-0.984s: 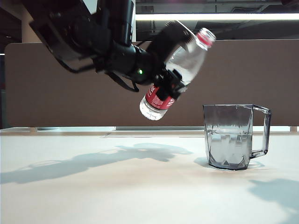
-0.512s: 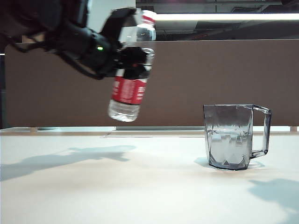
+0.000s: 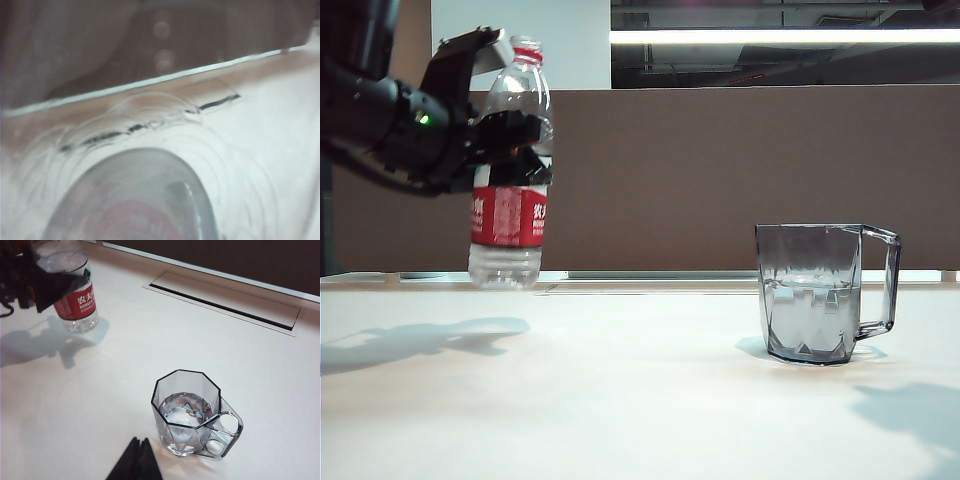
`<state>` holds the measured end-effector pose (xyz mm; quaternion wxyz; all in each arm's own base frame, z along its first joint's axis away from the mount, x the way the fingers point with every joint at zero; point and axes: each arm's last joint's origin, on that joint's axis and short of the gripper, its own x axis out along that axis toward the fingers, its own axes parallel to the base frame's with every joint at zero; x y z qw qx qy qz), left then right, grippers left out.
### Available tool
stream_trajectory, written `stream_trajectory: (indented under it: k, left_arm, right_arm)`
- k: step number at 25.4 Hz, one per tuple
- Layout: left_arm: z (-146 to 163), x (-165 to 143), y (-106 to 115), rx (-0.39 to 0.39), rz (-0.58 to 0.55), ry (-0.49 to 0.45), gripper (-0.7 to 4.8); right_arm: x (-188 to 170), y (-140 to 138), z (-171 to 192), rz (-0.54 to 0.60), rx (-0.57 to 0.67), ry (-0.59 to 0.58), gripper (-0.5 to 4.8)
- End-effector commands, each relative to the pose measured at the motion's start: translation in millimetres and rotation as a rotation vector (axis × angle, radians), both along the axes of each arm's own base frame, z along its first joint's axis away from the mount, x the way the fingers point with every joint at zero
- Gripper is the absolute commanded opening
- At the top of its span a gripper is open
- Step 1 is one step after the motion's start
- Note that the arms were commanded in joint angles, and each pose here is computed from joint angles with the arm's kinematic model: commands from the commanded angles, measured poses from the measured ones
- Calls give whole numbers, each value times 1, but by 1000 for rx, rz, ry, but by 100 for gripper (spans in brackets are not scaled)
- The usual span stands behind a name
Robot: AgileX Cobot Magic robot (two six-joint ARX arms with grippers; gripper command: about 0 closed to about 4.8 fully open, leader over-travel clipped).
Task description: Pick up the mineral water bottle with the left hand on the table and pour water into the mug until it's half full.
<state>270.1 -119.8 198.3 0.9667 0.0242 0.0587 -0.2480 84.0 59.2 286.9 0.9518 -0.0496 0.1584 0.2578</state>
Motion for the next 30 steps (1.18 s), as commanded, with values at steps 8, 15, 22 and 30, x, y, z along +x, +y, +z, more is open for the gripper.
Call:
stream_trajectory:
  k: [8,15,22,30]
  left_arm:
    - [-25,-22,9,-43,-3,-26,214]
    - [-41,-24,10,-58,0,10,214]
    - [-52,-23,9,-25,0,61,214]
    - [-50,-23,9,-22,-2,43,216]
  right_arm:
    - [-1,0,4,2,17,-22,-1]
    - [-1,0,4,2,17,-22,-1]
    - [-1,0,4,2,17,-22,-1]
    - [0,0,4,2,17,-21,-1]
